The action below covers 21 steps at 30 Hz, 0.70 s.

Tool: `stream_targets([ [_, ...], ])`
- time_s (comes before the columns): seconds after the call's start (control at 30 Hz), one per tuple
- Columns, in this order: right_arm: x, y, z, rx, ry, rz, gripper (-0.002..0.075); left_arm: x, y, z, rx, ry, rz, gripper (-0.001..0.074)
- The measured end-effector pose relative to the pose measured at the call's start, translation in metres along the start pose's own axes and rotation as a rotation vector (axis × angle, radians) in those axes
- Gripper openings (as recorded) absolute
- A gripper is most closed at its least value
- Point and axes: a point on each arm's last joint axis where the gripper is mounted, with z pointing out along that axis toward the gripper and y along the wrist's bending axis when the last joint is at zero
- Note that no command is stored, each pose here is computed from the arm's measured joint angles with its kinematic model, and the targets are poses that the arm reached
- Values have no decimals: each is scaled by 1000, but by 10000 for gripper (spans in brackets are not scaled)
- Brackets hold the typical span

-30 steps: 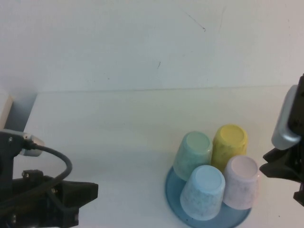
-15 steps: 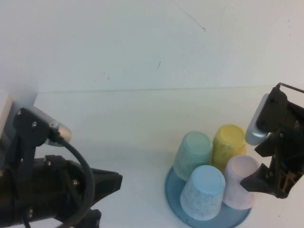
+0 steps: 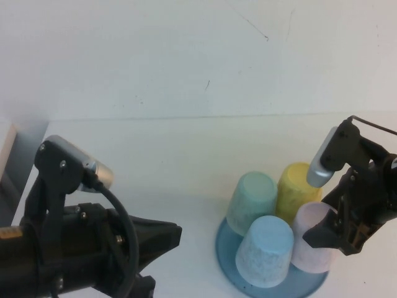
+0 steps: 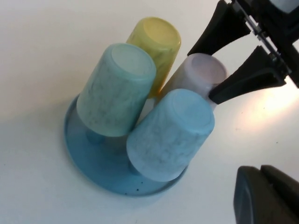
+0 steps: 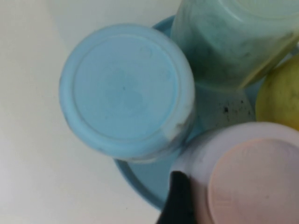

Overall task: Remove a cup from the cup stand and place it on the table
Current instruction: Pick up the cup from the rack

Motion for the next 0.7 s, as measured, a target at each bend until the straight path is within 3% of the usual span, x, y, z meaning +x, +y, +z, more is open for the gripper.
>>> stream_targets([
  [0.37,-2,5,-7,-53,25,-23,545,-9,-5,-1,61,-94,-168,-3],
  [0.7,-33,23,-89,-24,-35,-31,544,-21,-8,-3,118,-222,-226,-3],
])
